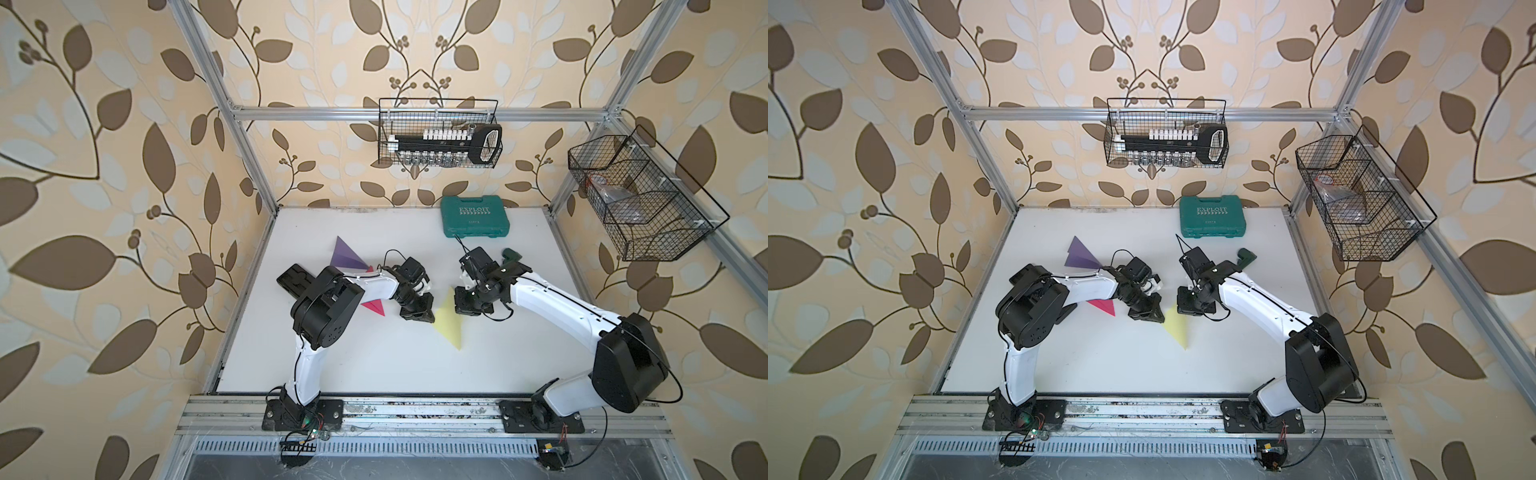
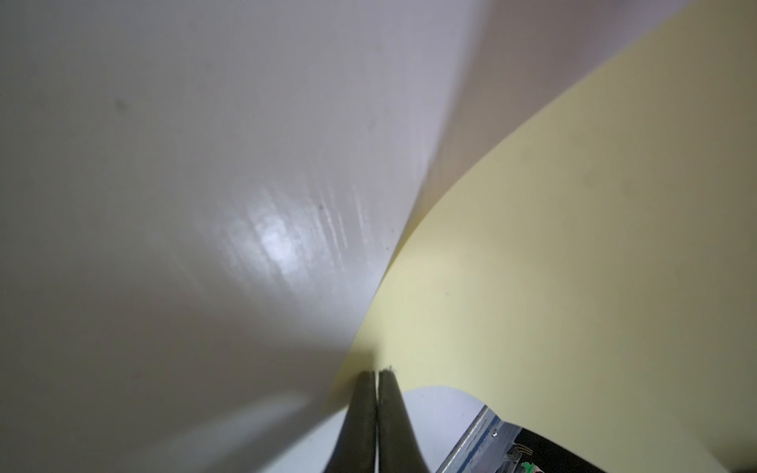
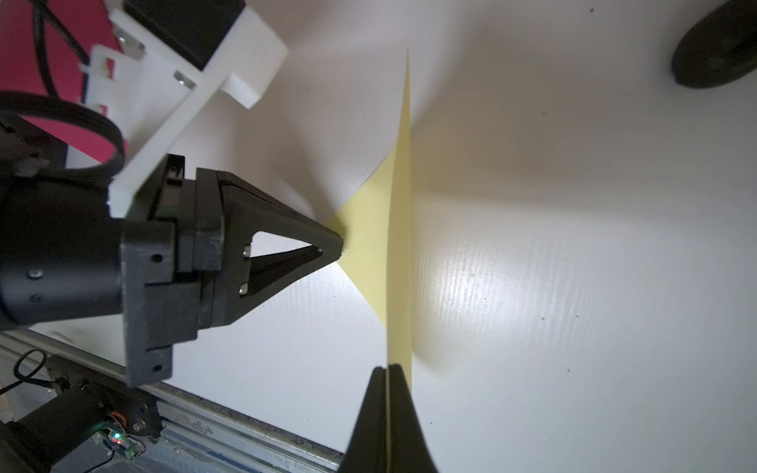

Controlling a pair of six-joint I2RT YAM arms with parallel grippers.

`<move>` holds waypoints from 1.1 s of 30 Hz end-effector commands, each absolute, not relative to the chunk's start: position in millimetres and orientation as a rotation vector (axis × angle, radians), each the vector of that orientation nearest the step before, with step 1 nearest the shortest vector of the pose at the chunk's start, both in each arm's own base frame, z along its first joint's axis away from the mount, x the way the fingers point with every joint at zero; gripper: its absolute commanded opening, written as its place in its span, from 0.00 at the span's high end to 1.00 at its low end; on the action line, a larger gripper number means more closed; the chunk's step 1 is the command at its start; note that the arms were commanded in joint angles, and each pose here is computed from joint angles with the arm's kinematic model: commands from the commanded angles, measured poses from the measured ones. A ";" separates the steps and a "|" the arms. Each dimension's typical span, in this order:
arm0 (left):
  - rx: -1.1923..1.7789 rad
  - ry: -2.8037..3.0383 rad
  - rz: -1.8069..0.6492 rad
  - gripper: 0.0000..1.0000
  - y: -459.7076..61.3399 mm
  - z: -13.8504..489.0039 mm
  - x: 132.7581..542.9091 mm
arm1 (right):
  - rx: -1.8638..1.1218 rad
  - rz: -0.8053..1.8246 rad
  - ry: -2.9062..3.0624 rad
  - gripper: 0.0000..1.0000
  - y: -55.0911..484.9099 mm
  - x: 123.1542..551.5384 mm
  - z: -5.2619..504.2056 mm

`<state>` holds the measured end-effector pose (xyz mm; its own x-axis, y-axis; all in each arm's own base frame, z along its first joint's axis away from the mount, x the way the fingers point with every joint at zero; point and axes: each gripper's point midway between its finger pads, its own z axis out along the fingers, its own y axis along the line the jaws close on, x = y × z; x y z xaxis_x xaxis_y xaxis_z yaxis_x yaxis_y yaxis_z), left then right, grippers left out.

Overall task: Fold the square paper diagonally
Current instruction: Fold the paper at the center of the board.

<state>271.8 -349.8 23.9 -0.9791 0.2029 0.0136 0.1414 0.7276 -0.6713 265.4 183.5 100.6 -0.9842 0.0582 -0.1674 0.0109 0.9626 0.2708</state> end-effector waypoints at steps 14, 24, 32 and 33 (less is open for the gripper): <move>-0.337 -2.847 1.135 0.92 -350.8 36.4 270.4 | 0.074 0.558 3.015 0.96 228.0 269.9 58.4; -0.351 -2.863 1.116 0.92 -346.8 39.6 269.3 | 0.086 0.510 3.068 0.94 228.2 269.1 38.5; -0.354 -2.864 1.125 0.92 -347.4 42.8 270.1 | 0.103 0.483 3.076 0.91 226.6 270.6 30.5; -0.358 -2.865 1.124 0.92 -347.4 43.0 269.8 | 0.104 0.476 3.077 0.91 226.0 270.8 29.5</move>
